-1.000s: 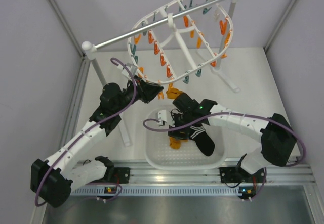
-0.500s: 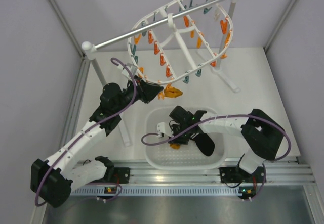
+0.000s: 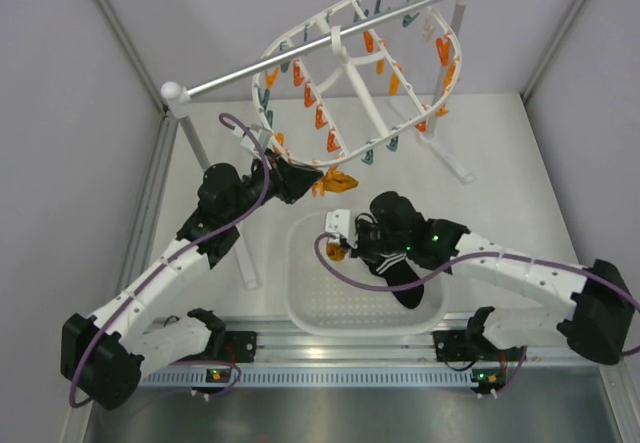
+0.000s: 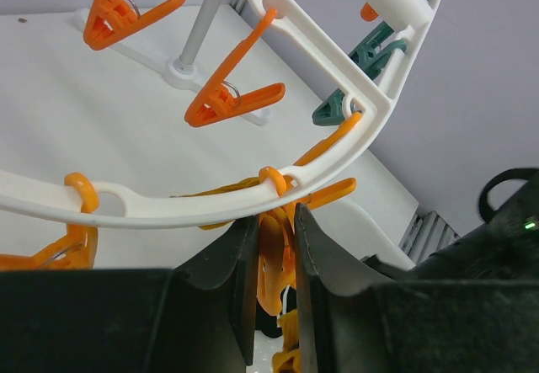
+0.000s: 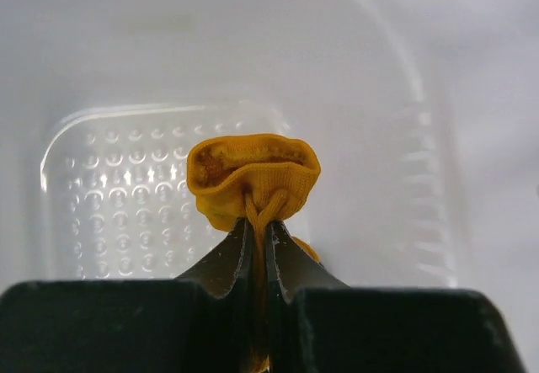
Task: Clip the socks to the hanger
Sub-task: Pick up the sock from the bin, then clamp the sock onto the hanger.
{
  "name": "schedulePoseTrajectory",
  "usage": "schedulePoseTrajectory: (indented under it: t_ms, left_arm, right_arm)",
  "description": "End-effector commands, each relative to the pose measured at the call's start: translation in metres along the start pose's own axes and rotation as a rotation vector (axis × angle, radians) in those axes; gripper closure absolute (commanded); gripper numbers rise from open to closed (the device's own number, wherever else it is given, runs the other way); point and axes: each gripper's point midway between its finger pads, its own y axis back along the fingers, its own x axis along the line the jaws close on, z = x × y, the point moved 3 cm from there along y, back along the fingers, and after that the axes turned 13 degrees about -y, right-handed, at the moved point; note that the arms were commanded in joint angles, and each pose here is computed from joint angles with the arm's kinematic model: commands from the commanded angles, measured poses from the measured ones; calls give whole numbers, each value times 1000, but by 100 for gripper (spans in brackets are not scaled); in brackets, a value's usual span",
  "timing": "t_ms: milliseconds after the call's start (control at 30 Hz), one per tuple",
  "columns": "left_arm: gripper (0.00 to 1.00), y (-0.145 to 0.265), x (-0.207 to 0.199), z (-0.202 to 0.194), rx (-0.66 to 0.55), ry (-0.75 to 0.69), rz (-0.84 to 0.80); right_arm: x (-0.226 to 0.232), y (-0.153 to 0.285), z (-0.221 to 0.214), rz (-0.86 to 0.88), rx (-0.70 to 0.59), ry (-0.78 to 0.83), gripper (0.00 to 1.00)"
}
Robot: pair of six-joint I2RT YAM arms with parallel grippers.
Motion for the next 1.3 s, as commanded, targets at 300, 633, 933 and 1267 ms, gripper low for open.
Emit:
schedulePoseTrajectory:
  t_ms: [300,633,933,1267]
  left_arm:
    - [100,1,-17,2,34,81,-81]
    - [100,5,-21,3,37,90,-98]
    - [100,6,-19,0,42,89,-90]
    - [100,5,-19,-2,47,90,-91]
  right_arm:
    - [-38,56,75,-274,-380,-319,100]
    - [-54,57,100,-275,-450,-418,100]
    - [-51,66,121,-233,-514,-425,100]
    - [-53,65,131,-221,-537,-455,100]
